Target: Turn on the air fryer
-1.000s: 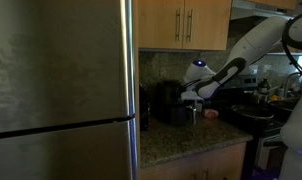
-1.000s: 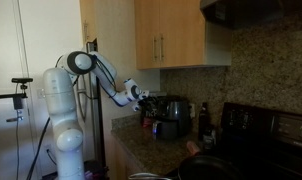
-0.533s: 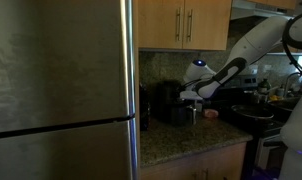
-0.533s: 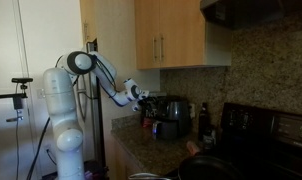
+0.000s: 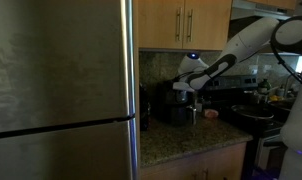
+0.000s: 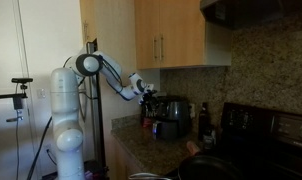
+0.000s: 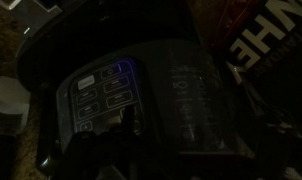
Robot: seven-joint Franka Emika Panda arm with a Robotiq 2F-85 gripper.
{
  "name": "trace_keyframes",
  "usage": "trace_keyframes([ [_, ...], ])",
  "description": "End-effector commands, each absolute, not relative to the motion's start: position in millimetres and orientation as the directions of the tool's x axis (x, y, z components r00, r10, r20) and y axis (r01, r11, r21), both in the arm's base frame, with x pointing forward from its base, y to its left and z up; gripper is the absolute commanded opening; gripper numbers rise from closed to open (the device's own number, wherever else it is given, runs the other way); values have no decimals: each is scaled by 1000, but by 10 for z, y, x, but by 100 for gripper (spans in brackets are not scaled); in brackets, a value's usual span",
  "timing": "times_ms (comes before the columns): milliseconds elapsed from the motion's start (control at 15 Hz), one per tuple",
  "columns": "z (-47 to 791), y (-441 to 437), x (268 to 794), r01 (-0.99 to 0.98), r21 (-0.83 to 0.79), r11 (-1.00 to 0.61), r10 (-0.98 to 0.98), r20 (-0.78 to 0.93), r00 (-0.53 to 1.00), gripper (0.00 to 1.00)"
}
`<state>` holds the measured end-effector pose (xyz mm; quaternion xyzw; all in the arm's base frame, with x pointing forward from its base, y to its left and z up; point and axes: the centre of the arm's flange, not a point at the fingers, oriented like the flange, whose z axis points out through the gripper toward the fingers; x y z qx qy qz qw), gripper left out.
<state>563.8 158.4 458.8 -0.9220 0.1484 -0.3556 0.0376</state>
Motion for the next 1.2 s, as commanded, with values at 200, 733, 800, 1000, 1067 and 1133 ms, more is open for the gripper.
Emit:
trace_keyframes([
  [200,4278,1515,5592,-335,-85,-938,-332,487,808,100],
  [733,4155,1533,5611,-311,-101,-945,-317,510,800,100],
  [800,4083,1516,5607,-286,-102,-953,-296,515,805,100],
  [1000,3933,1524,5615,-225,-110,-968,-248,556,793,100],
  [1067,3901,1525,5615,-205,-103,-973,-227,566,793,100],
  [1133,3872,1516,5622,-187,-83,-979,-200,586,786,100],
])
